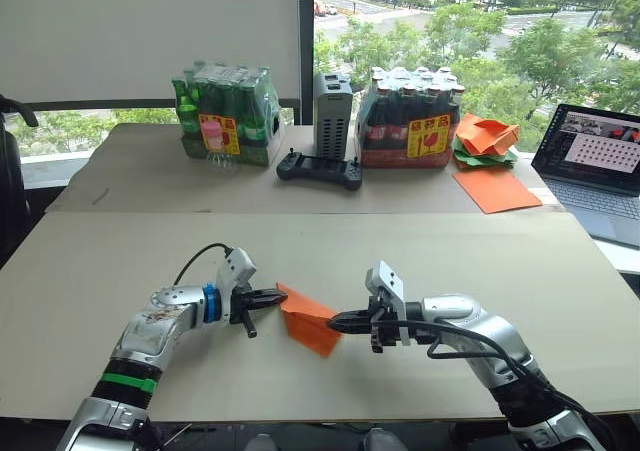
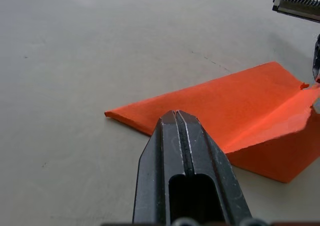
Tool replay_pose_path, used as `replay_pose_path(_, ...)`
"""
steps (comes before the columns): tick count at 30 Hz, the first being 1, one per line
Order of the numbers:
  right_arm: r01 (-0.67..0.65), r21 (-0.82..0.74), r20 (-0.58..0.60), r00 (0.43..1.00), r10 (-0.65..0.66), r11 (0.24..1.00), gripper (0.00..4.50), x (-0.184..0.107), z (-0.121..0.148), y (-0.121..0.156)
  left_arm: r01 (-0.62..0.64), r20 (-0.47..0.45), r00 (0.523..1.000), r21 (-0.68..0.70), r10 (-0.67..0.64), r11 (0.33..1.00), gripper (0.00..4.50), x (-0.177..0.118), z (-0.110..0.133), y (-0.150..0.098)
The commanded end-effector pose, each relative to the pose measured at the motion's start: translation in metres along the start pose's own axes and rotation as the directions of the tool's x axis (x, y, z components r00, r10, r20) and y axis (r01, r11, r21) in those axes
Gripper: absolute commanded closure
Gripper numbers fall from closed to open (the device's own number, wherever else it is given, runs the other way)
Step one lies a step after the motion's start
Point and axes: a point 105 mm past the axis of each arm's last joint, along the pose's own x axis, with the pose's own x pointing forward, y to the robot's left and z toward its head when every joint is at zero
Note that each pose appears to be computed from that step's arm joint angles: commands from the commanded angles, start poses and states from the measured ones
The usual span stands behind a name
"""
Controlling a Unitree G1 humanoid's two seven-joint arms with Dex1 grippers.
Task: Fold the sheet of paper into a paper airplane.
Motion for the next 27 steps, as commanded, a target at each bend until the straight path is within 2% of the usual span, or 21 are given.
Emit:
replay_pose_path(1,0.028,0.072,0.053,0.998,-0.032,0.997,4.49,-0.004,0.011,-0.006,0.016,-0.11,0.994,-0.056,-0.022,0.998,4.5,0.004,-0.033,-0.006)
replay_pose_path(9,0.1,0.225,0.022,0.994,-0.108,0.969,4.49,-0.008,0.001,-0.021,0.034,-0.105,0.994,-0.051,-0.039,0.998,4.5,0.006,-0.03,-0.008)
replay_pose_path(18,0.175,0.281,-0.053,0.984,-0.167,0.944,4.49,-0.007,-0.02,-0.027,0.049,-0.103,0.993,-0.049,-0.054,0.998,4.5,0.008,-0.028,-0.01)
replay_pose_path(23,0.246,0.258,-0.115,0.968,-0.223,0.934,4.49,-0.01,-0.032,-0.035,0.056,-0.102,0.993,-0.049,-0.061,0.997,4.5,0.008,-0.027,-0.011)
replay_pose_path(27,0.296,0.168,-0.181,0.947,-0.266,0.94,4.49,-0.01,-0.043,-0.039,0.061,-0.098,0.993,-0.051,-0.066,0.997,4.5,0.009,-0.026,-0.013)
